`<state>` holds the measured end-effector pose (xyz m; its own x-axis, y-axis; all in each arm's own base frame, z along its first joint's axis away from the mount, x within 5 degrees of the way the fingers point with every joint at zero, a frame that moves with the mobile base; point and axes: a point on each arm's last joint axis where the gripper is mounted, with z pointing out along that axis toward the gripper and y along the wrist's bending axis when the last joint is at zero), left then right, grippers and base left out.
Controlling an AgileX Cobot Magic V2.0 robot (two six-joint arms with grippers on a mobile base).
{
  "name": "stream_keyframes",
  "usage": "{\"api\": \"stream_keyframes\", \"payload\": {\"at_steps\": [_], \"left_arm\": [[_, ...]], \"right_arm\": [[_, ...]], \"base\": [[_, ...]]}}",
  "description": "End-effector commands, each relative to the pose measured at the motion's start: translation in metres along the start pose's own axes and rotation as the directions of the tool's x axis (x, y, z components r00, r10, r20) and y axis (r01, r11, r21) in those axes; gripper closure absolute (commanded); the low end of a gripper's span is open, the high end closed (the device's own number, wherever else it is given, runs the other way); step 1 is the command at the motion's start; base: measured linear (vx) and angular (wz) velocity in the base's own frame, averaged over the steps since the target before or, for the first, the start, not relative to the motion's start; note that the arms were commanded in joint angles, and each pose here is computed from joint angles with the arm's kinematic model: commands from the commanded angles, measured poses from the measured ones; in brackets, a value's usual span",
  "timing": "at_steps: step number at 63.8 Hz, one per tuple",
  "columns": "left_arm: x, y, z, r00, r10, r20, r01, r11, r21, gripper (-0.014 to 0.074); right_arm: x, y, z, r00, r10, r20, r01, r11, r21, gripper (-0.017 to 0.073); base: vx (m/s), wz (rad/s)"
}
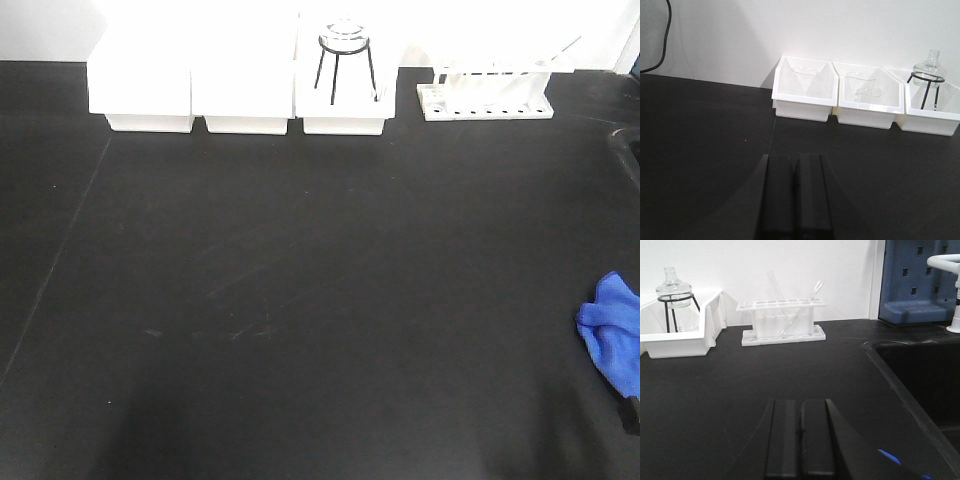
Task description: Wipe right workspace with blue cloth
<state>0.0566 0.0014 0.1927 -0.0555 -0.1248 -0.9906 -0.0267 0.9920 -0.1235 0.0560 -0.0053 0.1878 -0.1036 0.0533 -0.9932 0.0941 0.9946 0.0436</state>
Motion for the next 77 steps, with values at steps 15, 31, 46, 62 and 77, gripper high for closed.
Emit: {"api": "stream_keyframes", "payload": {"at_steps": [15,31,46,62,77], "left_arm": [[0.002,0.0,0.0,0.998,-0.015,0.063,0.014,1.0,0.018,0.0599],[0.002,0.0,0.0,0.998,-0.015,0.063,0.014,1.0,0.018,0.0599],[0.002,0.0,0.0,0.998,-0.015,0.063,0.014,1.0,0.018,0.0599],[0.002,0.0,0.0,0.998,-0.015,0.063,0.014,1.0,0.018,0.0599],[0.002,0.0,0.0,0.998,-0.015,0.063,0.014,1.0,0.018,0.0599]], "right_arm": [[-0.001,0.0,0.0,0.997,-0.011,0.071,0.011,1.0,-0.001,0.0567],[-0.001,0.0,0.0,0.997,-0.011,0.071,0.011,1.0,-0.001,0.0567],[-0.001,0.0,0.0,0.997,-0.011,0.071,0.011,1.0,-0.001,0.0567],[-0.002,0.0,0.0,0.997,-0.011,0.077,0.011,1.0,-0.001,0.0567],[-0.024,0.001,-0.004,0.953,0.121,0.277,-0.113,0.993,-0.045,0.0566]], "base": [[0.0,0.0],[0.0,0.0],[0.0,0.0],[0.0,0.0],[0.0,0.0]]}}
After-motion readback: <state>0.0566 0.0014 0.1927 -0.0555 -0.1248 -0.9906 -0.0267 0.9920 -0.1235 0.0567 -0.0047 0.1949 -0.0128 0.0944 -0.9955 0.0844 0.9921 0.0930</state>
